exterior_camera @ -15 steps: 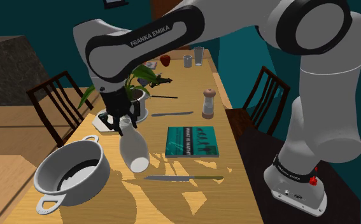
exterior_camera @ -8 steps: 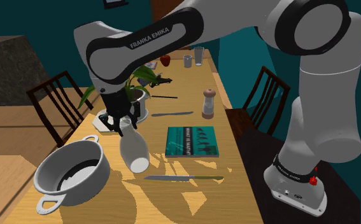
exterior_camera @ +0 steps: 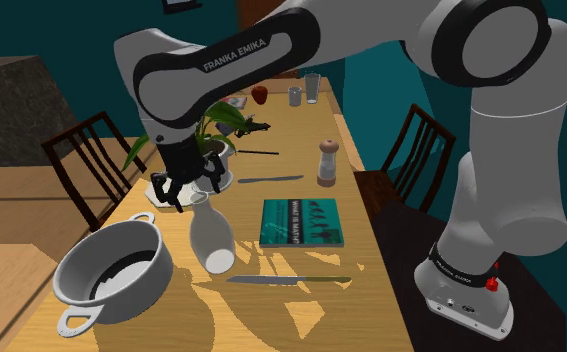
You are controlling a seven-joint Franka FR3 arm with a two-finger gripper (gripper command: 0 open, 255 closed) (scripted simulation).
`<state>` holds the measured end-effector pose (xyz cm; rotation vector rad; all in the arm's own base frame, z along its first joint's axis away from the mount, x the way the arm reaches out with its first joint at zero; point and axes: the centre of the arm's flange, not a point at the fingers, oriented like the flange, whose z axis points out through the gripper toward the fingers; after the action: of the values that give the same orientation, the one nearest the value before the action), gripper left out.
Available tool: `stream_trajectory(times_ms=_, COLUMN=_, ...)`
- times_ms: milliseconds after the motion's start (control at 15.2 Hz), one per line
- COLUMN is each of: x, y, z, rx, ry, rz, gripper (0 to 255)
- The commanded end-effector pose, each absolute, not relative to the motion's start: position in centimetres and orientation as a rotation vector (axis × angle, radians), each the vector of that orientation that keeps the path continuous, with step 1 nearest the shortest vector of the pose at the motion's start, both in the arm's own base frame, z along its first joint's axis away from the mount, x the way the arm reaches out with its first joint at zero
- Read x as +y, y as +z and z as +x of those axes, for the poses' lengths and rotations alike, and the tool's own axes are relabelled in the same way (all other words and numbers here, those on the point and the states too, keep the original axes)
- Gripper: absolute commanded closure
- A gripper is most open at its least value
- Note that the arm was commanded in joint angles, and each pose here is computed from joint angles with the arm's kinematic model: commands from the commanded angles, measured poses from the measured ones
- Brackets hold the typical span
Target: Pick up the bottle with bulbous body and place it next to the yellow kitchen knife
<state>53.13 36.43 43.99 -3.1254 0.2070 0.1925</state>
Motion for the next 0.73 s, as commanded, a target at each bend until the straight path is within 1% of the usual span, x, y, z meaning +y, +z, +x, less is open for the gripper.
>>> stream_trajectory(times_ms=0, x=36.4, y=46.0, z=53.3, rx=0.207, ry=0.193, rz=-3.126, gripper=0)
stream_trajectory(times_ms=132, x=36.4, y=48.3, z=53.6, rx=0.207, ry=0.193, rz=-3.126, gripper=0)
stream_trajectory(times_ms=660, x=36.4, y=48.3, z=53.6, rx=0.207, ry=0.193, rz=-3.126, gripper=0)
